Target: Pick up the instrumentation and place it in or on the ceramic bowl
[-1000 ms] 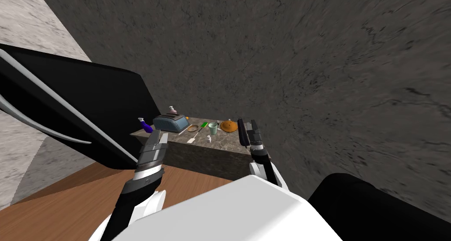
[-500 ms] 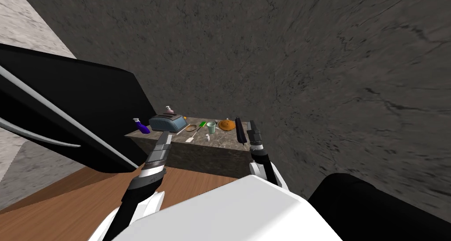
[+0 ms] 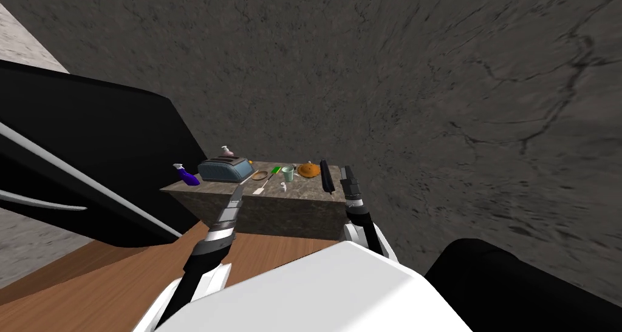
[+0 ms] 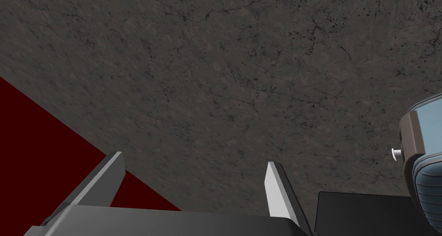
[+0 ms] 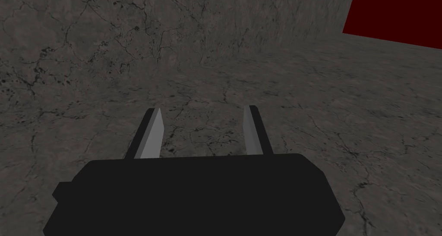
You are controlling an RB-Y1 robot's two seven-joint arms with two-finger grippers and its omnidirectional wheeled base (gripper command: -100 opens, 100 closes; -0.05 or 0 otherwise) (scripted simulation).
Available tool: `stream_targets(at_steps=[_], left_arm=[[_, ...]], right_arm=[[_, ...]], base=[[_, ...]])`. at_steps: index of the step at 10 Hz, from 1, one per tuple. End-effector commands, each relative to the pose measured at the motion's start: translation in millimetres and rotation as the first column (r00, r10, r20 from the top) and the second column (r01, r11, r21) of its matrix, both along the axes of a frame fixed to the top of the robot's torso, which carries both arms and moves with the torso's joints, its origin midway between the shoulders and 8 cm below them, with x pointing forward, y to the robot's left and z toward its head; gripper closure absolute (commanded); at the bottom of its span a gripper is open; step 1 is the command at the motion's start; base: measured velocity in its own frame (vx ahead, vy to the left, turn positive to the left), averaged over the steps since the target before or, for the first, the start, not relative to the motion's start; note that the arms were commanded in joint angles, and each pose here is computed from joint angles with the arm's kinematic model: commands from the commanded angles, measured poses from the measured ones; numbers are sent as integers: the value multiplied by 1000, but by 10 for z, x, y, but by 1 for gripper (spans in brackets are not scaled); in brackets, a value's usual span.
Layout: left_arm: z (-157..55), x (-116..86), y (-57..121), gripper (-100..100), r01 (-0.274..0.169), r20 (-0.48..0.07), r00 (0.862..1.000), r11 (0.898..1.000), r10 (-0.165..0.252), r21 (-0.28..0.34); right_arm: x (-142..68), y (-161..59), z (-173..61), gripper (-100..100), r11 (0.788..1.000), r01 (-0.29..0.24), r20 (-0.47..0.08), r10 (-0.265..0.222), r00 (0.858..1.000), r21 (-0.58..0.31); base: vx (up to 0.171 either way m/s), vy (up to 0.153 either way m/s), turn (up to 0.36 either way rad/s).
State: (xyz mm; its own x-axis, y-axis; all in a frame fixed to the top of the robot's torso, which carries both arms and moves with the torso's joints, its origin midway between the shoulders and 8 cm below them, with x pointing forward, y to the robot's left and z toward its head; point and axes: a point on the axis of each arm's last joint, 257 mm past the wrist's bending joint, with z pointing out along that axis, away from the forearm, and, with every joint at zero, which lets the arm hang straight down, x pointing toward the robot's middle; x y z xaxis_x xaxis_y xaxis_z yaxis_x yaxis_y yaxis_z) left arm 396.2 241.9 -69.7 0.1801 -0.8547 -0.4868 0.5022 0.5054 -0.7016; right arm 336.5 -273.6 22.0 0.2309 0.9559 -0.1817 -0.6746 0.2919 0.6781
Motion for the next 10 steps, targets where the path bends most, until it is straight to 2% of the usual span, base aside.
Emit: stream_targets(at_steps=[1, 4, 6, 8, 10], left_arm=[[-148, 67, 0, -100, -13, -25, 1000, 999, 14, 38], [-447, 185, -27, -100, -36, -70, 997, 993, 43, 109], [-657, 262, -42, -100, -50, -100, 993, 985, 67, 162], [-859, 335, -55, -100, -62, -127, 988, 973, 92, 223], [-1081, 405, -61, -100, -70, -157, 980, 955, 120, 290]], right_arm=[[0, 0, 0, 0, 1000, 0, 0, 0, 1000, 0], [0, 0, 0, 0, 1000, 0, 0, 0, 1000, 0], [0, 0, 0, 0, 1000, 0, 0, 0, 1000, 0], [0, 0, -1, 0, 1000, 0, 0, 0, 1000, 0], [0, -1, -1, 0, 1000, 0, 0, 0, 1000, 0]], base=[[-89, -3, -114], [-71, 3, -136], [-51, -1, -98], [-22, -2, -91], [7, -10, -70]])
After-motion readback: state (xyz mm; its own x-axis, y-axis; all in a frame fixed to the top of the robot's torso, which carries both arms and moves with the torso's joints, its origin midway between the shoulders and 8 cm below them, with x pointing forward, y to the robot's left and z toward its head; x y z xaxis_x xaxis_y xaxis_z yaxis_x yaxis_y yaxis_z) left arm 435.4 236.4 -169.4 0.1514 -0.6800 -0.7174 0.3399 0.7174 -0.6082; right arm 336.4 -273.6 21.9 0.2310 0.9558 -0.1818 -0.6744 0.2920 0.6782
